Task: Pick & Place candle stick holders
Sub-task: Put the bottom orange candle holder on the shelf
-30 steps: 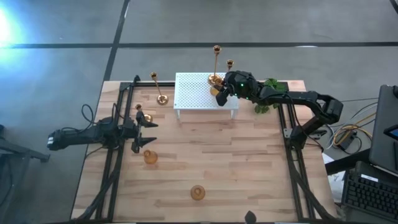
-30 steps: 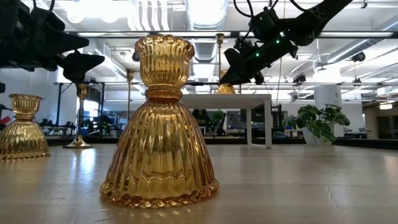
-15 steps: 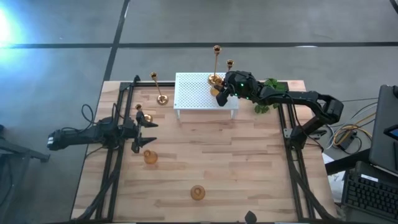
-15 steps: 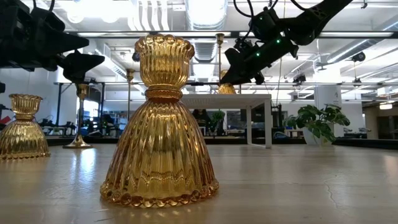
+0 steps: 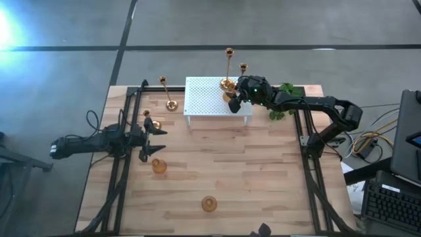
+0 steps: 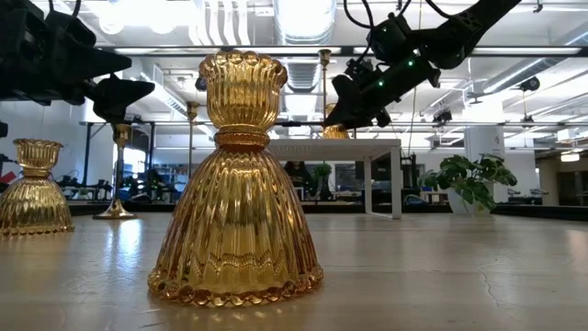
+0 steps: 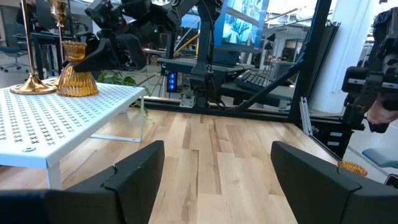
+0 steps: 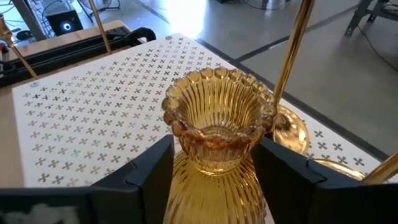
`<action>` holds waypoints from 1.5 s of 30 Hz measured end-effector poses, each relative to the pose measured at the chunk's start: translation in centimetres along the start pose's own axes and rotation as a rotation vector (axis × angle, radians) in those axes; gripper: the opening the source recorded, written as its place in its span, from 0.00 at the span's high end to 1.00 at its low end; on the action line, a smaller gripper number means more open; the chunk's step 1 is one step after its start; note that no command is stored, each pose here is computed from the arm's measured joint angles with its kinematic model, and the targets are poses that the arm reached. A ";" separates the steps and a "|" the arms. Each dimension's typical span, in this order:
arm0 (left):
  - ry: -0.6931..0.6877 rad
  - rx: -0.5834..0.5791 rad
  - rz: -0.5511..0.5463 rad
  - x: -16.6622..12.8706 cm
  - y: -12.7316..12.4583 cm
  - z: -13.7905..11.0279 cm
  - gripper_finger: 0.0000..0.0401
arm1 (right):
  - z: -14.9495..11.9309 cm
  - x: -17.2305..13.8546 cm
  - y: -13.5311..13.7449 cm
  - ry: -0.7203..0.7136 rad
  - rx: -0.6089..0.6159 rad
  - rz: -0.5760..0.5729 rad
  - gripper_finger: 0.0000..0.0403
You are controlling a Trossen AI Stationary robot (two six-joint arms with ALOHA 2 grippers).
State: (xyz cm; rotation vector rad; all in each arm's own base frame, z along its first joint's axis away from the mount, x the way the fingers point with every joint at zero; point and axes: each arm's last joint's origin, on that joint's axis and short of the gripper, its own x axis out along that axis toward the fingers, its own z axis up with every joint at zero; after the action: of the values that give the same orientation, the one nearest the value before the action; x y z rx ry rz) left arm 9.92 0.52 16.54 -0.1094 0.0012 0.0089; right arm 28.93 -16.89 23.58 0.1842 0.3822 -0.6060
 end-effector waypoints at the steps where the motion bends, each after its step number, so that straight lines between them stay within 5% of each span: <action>1: 0.000 0.000 0.000 0.0 0.0 0.0 0.25 | 0.0 0.0 0.0 -0.003 -0.005 0.001 0.47; 20: 0.000 0.000 0.000 0.0 0.0 0.0 0.25 | 0.8 -0.8 0.0 -0.033 0.011 0.010 0.21; 35: 0.000 0.000 0.000 0.0 0.0 0.0 0.25 | 1.8 -6.0 1.2 0.068 0.002 0.045 0.29; 45: 0.000 0.000 0.000 0.0 0.0 0.0 0.25 | 0.6 -13.8 7.0 0.235 -0.064 0.361 0.38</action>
State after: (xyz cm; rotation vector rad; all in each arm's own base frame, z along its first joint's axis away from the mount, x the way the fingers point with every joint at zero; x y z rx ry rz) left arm 9.92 0.52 16.54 -0.1094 0.0012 0.0089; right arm 22.80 -4.26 30.04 0.2568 0.5792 -0.2160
